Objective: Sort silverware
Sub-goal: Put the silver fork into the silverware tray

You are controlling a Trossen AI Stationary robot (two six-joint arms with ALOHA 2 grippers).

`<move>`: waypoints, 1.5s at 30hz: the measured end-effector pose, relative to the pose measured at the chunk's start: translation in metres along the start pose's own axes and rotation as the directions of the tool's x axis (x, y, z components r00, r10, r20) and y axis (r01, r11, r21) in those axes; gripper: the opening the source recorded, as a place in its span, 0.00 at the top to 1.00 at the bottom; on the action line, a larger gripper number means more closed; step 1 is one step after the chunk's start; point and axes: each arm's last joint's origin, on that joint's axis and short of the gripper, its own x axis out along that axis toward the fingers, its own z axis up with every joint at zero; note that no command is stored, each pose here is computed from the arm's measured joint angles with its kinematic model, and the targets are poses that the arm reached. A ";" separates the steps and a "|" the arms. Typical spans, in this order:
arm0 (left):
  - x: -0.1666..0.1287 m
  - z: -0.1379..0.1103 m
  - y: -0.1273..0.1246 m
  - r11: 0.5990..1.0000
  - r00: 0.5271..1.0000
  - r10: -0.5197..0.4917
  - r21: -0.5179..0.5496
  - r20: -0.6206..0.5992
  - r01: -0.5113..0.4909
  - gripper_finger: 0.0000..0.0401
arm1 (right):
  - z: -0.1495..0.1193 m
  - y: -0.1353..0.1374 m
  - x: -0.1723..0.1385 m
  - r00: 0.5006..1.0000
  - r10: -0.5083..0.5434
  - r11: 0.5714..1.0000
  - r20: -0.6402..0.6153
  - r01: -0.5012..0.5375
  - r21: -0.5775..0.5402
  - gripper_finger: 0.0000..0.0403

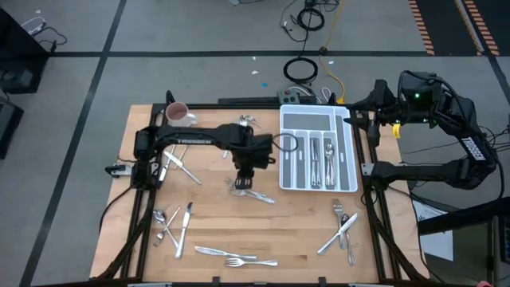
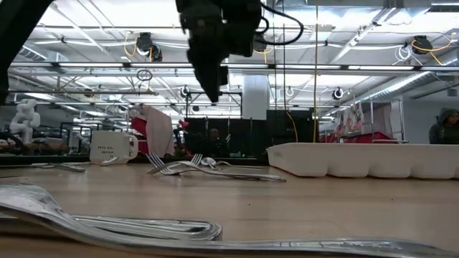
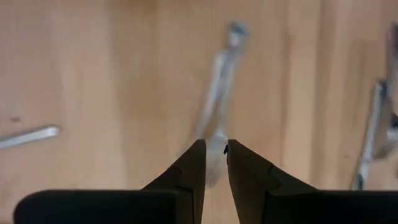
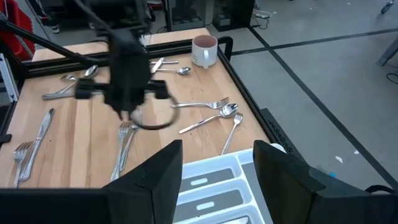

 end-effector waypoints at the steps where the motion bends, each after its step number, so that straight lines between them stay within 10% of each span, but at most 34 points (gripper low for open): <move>1: 0.004 -0.002 -0.003 1.000 1.000 -0.010 0.005 -0.017 0.010 0.83 | 0.000 0.000 0.000 1.000 0.000 1.000 -0.001 0.000 -0.003 0.53; 14: 0.079 -0.038 -0.029 0.998 0.981 0.056 -0.025 -0.185 -0.061 0.82 | 0.000 0.000 0.000 1.000 0.003 1.000 -0.003 -0.003 -0.023 0.53; 25: 0.054 -0.028 -0.050 0.978 0.996 0.006 -0.206 -0.086 -0.023 0.79 | -0.001 0.000 0.000 1.000 0.004 1.000 -0.014 -0.004 -0.020 0.53; 45: 0.043 -0.013 -0.046 0.952 0.951 0.306 -0.044 0.049 -0.304 0.24 | -0.001 0.000 0.000 1.000 0.004 0.998 -0.014 -0.004 -0.060 0.53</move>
